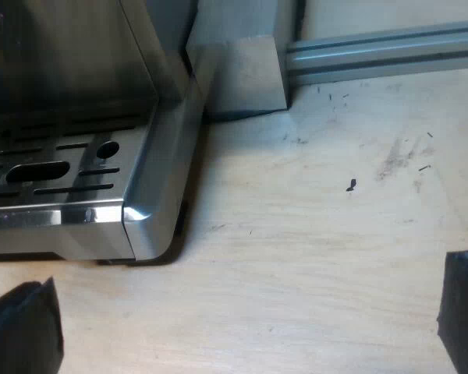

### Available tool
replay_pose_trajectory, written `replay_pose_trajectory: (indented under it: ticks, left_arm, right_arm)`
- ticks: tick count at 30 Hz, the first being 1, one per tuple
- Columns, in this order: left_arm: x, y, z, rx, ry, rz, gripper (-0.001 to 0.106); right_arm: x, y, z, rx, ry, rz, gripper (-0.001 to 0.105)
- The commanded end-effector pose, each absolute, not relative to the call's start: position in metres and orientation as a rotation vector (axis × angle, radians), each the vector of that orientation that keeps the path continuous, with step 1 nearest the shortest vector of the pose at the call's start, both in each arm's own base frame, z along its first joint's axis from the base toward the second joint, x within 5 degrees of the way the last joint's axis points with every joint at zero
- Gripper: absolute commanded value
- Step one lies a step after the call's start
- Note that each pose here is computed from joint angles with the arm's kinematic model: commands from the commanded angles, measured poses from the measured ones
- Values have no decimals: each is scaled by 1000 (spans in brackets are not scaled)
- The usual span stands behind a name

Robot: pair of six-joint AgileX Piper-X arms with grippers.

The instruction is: Pour the beans into the coffee machine

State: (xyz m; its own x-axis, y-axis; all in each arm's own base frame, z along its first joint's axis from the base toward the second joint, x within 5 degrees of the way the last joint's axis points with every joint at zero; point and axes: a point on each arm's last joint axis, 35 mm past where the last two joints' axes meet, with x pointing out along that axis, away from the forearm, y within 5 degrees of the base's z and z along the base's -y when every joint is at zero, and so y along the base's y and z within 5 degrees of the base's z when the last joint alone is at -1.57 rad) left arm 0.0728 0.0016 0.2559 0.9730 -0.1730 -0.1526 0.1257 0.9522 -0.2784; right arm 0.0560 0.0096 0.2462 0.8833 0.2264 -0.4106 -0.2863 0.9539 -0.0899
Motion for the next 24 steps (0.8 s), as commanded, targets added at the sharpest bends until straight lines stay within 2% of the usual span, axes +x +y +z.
replay_pose_trajectory:
  ticks: [1, 24]
  left_arm:
    - [74, 3, 256, -271, 178, -122, 73]
    - [75, 3, 254, -265, 182, -121, 73]
  right_arm:
    - [58, 10, 246, -162, 397, 287, 104]
    - [58, 10, 245, -161, 399, 278, 104]
